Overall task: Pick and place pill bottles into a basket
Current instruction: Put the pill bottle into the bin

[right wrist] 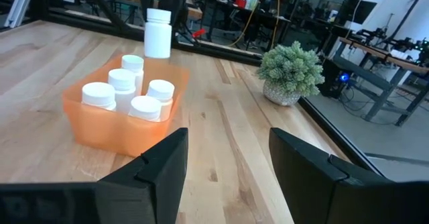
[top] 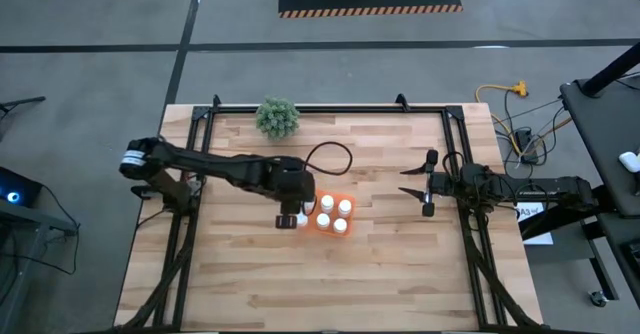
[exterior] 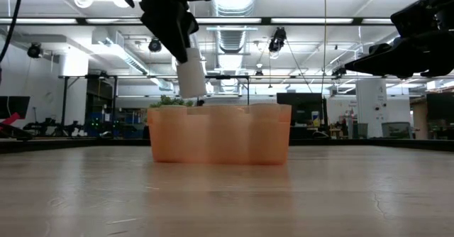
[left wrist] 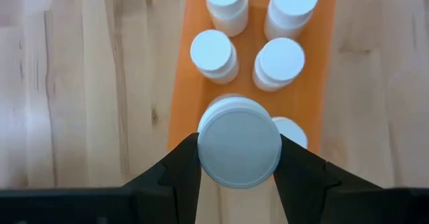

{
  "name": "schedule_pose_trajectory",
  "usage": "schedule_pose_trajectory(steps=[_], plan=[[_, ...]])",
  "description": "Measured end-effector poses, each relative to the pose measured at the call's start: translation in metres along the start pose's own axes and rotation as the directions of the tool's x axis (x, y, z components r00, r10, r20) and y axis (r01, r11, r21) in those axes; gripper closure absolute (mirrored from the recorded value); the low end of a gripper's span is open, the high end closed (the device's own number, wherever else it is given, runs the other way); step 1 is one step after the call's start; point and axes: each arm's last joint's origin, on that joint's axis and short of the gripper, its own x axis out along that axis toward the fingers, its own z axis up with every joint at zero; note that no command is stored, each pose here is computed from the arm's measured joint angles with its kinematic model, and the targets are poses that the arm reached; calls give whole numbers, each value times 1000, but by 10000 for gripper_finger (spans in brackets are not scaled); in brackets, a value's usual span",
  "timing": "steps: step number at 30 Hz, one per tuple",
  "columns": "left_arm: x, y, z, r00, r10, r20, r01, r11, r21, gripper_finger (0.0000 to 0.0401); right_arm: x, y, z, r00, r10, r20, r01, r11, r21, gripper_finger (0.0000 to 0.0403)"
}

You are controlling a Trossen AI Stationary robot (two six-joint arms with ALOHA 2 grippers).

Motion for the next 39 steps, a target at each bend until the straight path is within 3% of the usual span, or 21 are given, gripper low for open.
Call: schedule_pose_trajectory(steps=[13, 32, 39], plan=[[38, 11, -16, 997, 9, -79, -11, 1000, -24, 261, 0, 0, 0, 1000, -1, 0, 1, 1000, 0, 204], [86, 21, -20, 988, 7, -157, -10, 1000, -14, 261, 0, 0, 0, 1000, 0, 0, 0, 1000, 0, 204], [84, 21, -21, 986, 8, -166, -11, 1000, -16, 200, 0, 0, 0, 1000, -1, 1, 1, 1000, 0, 204]])
